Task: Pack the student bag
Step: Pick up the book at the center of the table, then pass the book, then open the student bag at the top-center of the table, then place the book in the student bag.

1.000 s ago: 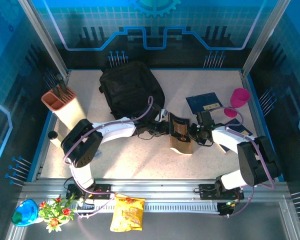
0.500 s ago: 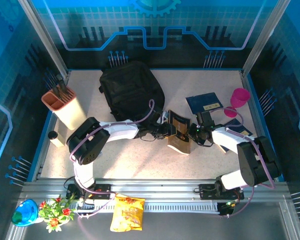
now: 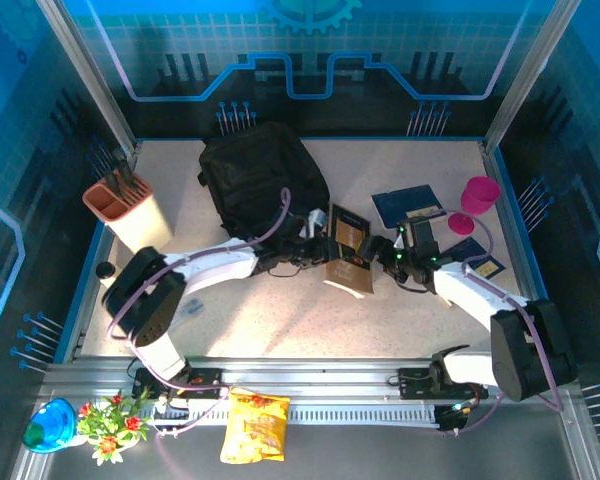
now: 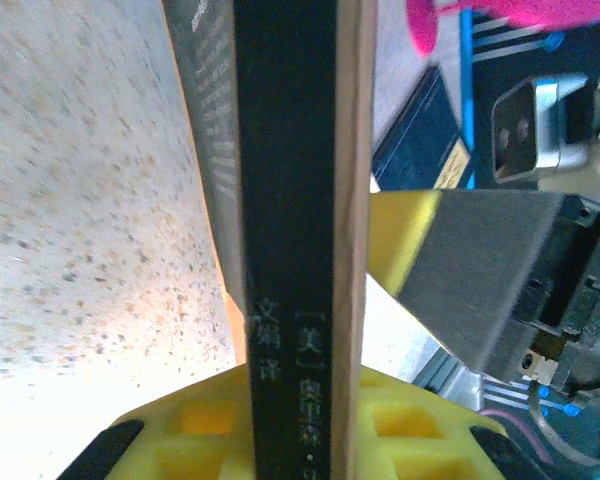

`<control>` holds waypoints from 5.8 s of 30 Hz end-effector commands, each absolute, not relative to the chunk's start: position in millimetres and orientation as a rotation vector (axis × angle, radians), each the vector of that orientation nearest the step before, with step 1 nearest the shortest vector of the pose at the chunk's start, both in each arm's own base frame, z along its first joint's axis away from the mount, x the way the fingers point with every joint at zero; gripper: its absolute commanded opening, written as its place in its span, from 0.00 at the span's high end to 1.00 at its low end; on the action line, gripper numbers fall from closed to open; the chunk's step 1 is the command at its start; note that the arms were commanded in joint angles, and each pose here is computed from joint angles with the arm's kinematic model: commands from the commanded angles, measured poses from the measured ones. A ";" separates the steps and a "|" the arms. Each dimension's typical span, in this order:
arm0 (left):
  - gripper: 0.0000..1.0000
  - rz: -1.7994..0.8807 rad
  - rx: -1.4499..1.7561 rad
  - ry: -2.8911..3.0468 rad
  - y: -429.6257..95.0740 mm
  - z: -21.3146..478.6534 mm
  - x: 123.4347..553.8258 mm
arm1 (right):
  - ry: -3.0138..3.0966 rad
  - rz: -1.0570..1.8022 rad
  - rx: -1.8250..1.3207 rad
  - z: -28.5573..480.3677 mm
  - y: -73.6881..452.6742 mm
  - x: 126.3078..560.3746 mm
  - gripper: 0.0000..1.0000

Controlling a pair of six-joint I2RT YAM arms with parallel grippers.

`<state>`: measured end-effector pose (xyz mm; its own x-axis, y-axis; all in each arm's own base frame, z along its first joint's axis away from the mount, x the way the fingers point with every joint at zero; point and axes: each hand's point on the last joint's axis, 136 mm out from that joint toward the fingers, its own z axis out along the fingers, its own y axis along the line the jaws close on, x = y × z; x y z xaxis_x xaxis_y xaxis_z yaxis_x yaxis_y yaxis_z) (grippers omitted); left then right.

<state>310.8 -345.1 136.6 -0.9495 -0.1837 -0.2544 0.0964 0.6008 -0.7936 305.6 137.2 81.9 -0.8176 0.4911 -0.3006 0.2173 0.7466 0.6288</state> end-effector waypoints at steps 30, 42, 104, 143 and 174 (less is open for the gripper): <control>0.94 -1.373 -0.712 1.704 -250.7 303.2 429.0 | 1.782 1.916 0.704 253.1 252.7 406.7 0.05; 0.94 -1.333 -0.824 1.670 -254.4 285.3 441.1 | 1.756 1.906 0.822 234.1 242.8 416.8 0.36; 0.59 -0.580 0.461 2.679 -287.7 86.7 432.6 | 1.936 1.028 0.749 221.6 54.6 405.5 0.93; 0.98 -0.683 0.299 2.093 -273.3 277.0 496.4 | 2.043 1.248 0.493 213.9 143.7 376.7 0.93; 0.98 -0.937 0.356 2.034 -296.6 313.3 470.5 | 2.079 1.496 0.706 182.6 275.9 438.1 0.91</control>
<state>482.0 -290.7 252.5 -0.6816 -0.0273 -0.7312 0.4691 0.7506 -0.4653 420.1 261.6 149.6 -0.7654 0.6419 -0.0460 0.2242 0.3330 0.9159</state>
